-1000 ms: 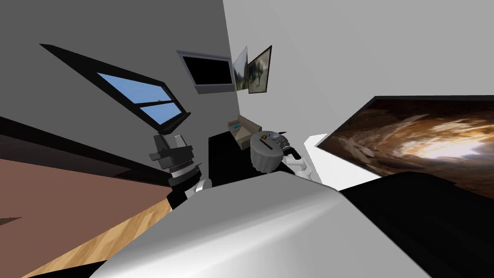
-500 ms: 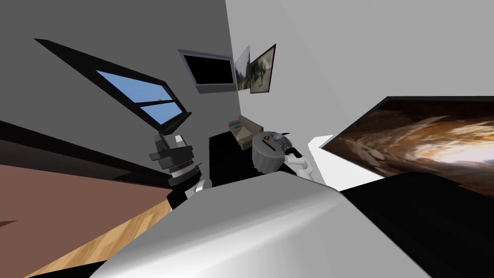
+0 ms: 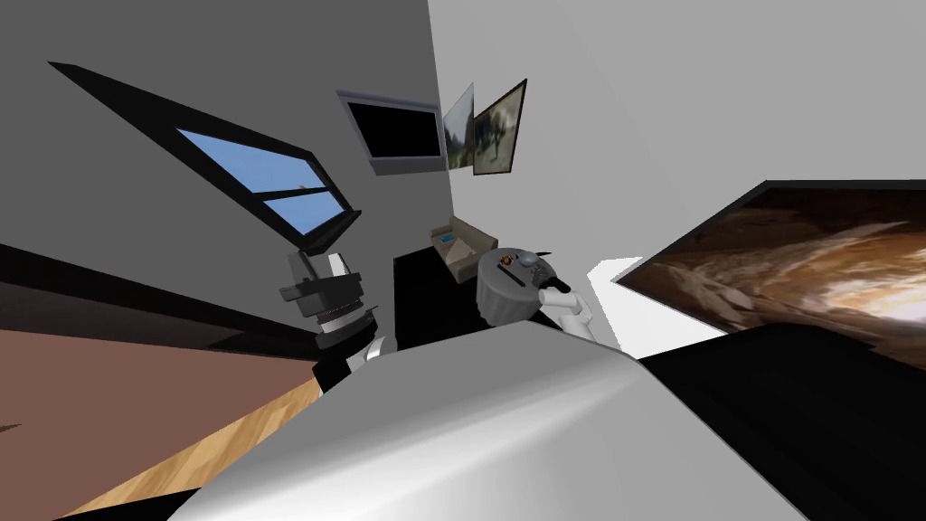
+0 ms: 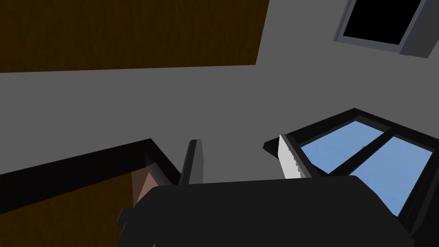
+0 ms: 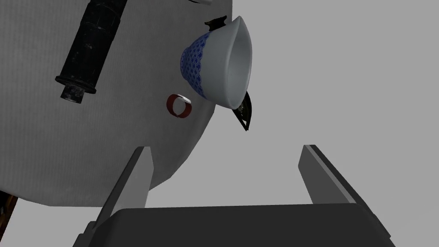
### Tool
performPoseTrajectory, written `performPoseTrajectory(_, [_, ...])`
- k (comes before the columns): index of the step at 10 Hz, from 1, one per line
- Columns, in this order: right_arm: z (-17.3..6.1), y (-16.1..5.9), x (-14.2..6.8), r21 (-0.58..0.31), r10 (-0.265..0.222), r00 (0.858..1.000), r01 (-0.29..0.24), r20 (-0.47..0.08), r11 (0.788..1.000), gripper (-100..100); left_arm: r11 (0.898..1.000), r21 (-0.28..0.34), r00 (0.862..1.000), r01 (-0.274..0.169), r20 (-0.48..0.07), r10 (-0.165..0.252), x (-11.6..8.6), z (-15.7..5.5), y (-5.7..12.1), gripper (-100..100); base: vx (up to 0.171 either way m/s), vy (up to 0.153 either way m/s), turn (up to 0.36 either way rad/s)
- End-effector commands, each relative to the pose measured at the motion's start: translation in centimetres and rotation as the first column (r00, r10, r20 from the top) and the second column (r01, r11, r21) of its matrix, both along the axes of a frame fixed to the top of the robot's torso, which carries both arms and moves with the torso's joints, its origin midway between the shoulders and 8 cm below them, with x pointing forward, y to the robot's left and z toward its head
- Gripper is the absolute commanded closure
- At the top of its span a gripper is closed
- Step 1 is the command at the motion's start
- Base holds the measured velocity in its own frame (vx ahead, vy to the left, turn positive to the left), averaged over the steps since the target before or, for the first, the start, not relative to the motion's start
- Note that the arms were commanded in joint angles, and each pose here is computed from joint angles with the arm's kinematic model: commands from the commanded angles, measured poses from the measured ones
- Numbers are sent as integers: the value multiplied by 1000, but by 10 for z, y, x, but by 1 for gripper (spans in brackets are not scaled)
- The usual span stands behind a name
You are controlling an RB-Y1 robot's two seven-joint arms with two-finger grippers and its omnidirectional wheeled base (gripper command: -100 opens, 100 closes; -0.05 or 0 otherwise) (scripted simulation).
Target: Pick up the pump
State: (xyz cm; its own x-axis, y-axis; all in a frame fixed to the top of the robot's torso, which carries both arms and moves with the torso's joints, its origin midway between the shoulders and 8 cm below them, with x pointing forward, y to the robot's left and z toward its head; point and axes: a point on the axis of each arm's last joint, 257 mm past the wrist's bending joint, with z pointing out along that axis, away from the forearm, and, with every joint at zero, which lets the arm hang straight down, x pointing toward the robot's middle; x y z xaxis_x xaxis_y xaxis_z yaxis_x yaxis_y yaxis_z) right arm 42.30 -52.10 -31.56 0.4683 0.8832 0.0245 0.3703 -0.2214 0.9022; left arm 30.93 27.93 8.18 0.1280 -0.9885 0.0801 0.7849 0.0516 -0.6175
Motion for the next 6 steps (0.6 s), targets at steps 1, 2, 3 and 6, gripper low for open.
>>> performPoseTrajectory(1, [-18, -6, -10, 39, -28, 998, 30, -52, 999, -100, 1000, 0, 1000, 0, 0, 0, 0, 0, 0, 0, 99, 52, 15])
performPoseTrajectory(2, [-30, -23, -20, 81, -73, 994, 80, -82, 994, -100, 1000, 0, 1000, 0, 0, 0, 0, 0, 0, 0, 114, 72, 44])
performPoseTrajectory(3, [-37, -22, -24, 92, -76, 991, 86, -110, 992, -100, 1000, 0, 1000, 0, 0, 0, 0, 0, 0, 0, 131, 68, 13])
performPoseTrajectory(6, [-58, -35, -43, 149, -123, 974, 152, -188, 977, -100, 1000, 0, 1000, 0, 0, 0, 0, 0, 0, 0, 92, 42, 18])
